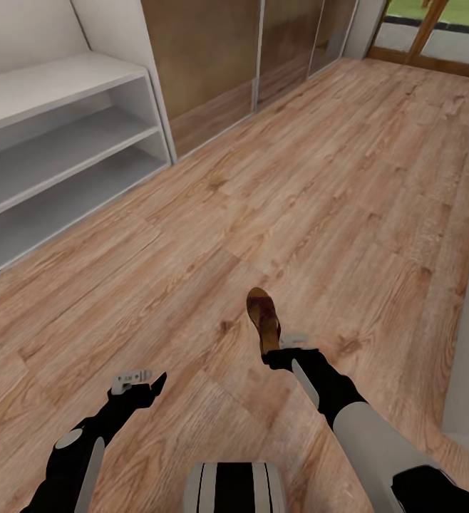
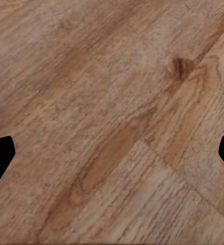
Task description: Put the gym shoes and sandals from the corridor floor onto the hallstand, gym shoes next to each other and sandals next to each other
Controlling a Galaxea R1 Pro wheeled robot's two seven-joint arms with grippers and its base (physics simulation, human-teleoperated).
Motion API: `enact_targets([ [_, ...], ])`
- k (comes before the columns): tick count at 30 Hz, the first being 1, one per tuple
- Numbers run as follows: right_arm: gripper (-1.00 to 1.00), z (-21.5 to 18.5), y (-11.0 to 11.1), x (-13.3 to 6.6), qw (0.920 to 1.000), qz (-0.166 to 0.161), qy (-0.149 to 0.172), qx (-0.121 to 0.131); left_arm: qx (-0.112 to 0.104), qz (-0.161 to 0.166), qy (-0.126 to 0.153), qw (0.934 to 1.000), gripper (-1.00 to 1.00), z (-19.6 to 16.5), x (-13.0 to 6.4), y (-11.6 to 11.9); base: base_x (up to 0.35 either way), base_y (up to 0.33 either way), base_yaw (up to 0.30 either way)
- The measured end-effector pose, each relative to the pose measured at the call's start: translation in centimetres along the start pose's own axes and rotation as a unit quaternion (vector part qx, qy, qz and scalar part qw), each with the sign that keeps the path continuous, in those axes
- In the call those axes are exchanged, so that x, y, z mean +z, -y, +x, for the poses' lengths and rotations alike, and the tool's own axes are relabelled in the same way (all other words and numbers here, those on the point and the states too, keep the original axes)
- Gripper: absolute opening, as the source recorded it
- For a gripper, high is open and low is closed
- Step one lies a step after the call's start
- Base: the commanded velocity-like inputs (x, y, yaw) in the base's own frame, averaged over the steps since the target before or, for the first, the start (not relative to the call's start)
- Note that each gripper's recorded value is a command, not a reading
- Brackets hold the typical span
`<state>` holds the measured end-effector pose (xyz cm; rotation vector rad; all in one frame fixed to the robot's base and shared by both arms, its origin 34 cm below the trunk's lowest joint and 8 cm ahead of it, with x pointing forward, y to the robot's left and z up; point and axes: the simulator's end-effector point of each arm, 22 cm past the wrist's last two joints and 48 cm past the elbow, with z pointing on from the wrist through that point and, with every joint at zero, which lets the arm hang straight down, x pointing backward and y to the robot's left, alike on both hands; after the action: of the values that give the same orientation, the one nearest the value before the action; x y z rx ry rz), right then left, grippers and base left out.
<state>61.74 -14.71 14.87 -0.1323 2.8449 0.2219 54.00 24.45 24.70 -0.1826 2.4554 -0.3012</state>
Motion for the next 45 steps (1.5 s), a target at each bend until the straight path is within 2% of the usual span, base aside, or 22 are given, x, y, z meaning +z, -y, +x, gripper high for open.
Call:
enact_targets([
  [45,-1.00,2.8,0.2,2.1,0.9996,-0.002,-0.027,0.005,-0.005,-0.005,-0.026,0.9996,1.00,2.6,0.9,-0.7,0.000,0.000,0.202],
])
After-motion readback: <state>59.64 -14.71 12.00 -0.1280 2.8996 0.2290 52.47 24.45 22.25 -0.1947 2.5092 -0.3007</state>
